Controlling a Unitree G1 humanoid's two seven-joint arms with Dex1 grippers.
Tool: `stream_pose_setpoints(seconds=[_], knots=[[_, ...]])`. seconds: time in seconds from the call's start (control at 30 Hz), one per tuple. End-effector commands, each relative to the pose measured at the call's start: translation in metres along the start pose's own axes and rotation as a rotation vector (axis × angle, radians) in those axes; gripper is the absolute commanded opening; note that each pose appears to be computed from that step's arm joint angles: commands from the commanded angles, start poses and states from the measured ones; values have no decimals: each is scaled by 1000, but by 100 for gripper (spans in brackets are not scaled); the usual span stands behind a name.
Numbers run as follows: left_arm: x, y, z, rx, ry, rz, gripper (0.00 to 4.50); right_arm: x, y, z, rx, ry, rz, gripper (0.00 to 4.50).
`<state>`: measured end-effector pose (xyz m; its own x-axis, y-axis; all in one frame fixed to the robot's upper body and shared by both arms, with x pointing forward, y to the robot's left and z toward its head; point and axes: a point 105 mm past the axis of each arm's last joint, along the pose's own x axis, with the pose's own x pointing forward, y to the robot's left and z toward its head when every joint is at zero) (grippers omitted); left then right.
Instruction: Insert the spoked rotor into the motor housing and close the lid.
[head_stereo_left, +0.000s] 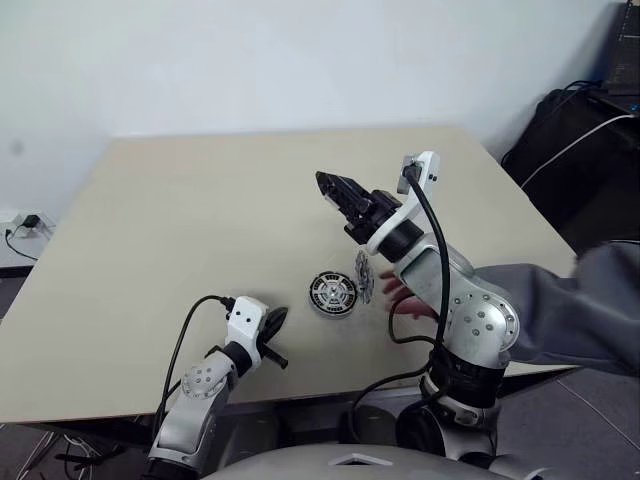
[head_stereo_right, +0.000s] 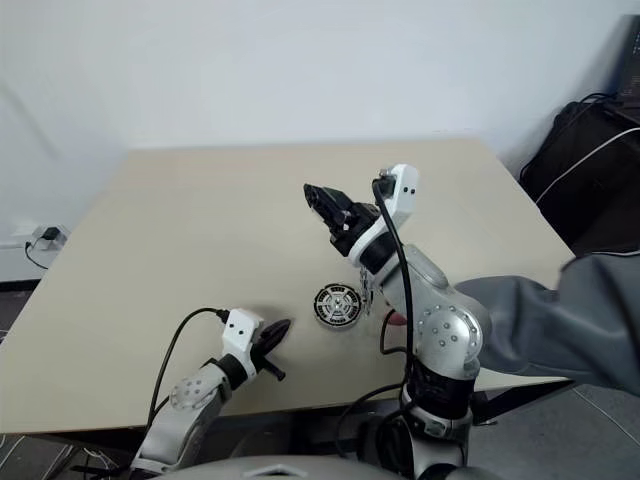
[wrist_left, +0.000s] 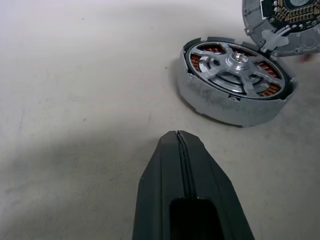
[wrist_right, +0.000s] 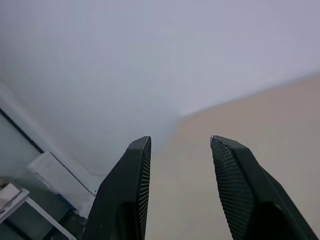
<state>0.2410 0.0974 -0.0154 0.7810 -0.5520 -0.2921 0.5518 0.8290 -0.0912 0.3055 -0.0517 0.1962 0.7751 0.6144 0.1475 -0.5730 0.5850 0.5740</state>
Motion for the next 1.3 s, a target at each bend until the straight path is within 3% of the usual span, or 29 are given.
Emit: stream_pose_setpoints(seconds=[0.03, 1.03, 1.17, 1.3], knots=[[3, -1, 11, 18, -35, -16, 0, -1, 14, 5, 1, -37, 57, 202], [1, -1, 9, 12, -31, -8, 0, -2, 11, -9, -8, 46, 64, 202], [1, -1, 9, 11, -30, -8, 0, -5, 12, -17, -165, 129, 89, 202], [1, -1, 9, 9, -29, -6, 0, -15, 12, -43, -587, 307, 183, 202]])
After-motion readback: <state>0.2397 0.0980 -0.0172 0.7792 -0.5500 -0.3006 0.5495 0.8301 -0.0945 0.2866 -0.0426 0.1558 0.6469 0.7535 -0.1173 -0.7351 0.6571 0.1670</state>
